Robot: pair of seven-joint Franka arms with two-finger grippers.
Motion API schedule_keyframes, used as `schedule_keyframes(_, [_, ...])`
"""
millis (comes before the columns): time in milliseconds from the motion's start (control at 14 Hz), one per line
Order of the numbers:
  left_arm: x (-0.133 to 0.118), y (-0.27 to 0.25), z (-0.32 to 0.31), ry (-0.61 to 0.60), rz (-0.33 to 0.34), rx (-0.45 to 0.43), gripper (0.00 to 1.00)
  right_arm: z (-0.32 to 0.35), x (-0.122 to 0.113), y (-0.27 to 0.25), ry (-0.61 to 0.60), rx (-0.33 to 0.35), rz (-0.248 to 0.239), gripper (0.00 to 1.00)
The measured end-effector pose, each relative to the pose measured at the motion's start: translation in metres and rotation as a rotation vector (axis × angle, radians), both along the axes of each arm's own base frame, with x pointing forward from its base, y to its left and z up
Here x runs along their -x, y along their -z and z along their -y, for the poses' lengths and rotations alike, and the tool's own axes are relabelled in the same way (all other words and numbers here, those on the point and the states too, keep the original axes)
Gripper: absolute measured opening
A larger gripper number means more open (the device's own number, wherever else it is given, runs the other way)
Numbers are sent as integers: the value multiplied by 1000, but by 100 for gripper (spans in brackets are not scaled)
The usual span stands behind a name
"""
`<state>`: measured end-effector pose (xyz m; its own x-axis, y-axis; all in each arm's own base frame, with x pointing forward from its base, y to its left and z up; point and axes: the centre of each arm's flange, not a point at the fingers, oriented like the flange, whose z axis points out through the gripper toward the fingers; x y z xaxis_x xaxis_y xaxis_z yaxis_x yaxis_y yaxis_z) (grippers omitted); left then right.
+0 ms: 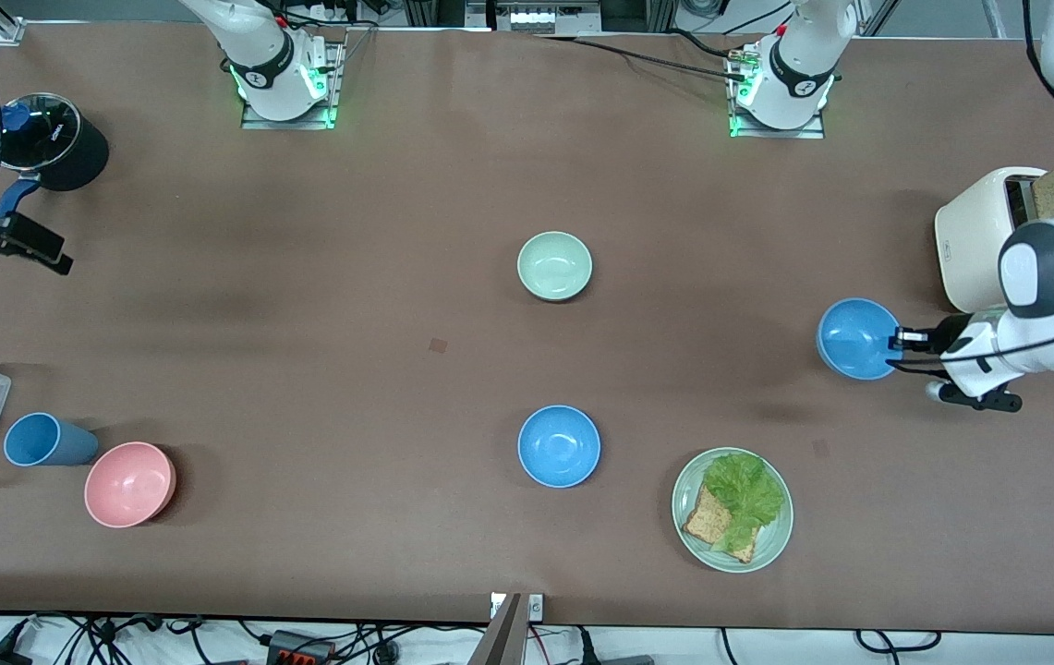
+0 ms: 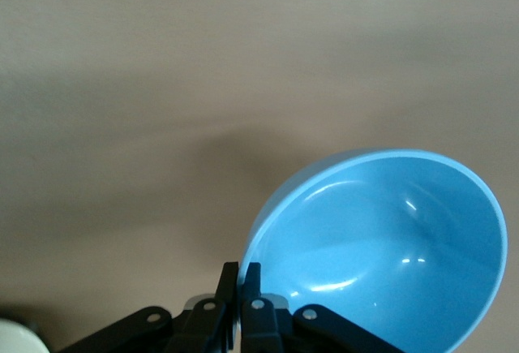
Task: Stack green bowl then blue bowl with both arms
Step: 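Carry the blue bowl with the left gripper over the green bowl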
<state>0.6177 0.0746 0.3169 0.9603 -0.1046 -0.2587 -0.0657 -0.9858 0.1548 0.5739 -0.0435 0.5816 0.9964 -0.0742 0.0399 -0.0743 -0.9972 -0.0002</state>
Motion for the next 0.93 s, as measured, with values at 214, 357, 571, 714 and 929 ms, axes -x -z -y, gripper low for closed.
schedule_keyframes(214, [10, -57, 73, -26, -21, -27, 4, 0, 5, 1, -15, 0, -21, 100])
schedule_keyframes(357, [20, -87, 130, -31, -20, -48, 4, 0, 6, 3, -16, -1, -28, 100])
schedule_keyframes(571, [43, -115, 217, -38, -18, -74, 4, -1, 6, 4, -17, -1, -31, 100])
schedule_keyframes(714, [60, -124, 262, -59, -30, -93, 4, -2, 6, 4, -20, -1, -32, 100])
schedule_keyframes(929, [82, -130, 309, -135, -47, -127, 4, -3, 5, 4, -22, 0, -27, 100])
